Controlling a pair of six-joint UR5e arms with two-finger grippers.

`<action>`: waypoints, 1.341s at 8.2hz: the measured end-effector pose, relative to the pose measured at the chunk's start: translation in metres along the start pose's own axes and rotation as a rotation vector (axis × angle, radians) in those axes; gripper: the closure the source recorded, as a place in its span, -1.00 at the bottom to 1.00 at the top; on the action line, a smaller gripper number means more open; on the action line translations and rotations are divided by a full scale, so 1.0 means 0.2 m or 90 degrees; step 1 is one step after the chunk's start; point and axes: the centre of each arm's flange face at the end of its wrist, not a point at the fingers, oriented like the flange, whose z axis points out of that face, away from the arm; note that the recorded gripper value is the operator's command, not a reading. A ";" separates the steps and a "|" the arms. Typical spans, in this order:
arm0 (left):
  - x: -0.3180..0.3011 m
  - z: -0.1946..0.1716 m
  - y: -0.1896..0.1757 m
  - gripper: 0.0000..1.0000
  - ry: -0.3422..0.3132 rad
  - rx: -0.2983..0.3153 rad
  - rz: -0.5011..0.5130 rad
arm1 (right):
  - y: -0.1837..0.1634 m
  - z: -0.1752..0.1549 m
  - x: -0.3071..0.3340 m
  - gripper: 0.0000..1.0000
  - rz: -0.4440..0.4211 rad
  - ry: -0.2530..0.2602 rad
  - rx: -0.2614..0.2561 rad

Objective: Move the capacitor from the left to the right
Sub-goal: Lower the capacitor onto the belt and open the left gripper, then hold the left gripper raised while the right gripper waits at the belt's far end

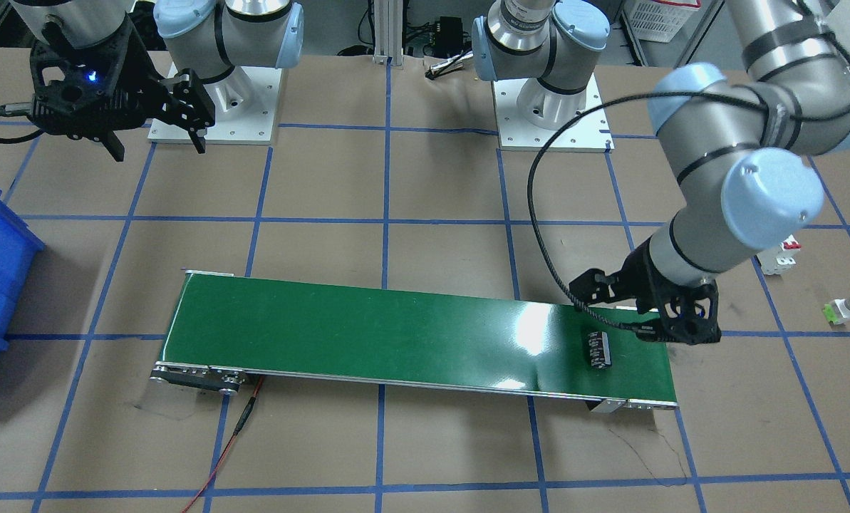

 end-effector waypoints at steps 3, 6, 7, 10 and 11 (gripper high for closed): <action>0.22 -0.48 0.36 -1.00 -0.025 -0.017 -0.043 | -0.04 0.05 0.01 -1.00 0.004 -0.004 -0.007; 0.65 -0.70 0.63 -1.00 -0.041 0.036 -0.009 | -0.35 0.32 0.05 -1.00 0.006 -0.010 -0.003; 0.70 -0.74 0.68 -1.00 -0.041 0.054 0.004 | -0.48 0.46 0.06 -1.00 0.005 -0.028 0.013; 0.72 -0.76 0.69 -1.00 -0.041 0.071 0.037 | -0.65 0.83 0.05 -0.96 0.005 -0.088 0.019; 0.72 -0.75 0.69 -1.00 -0.042 0.075 0.039 | -0.65 0.93 0.05 -0.96 0.006 -0.097 0.023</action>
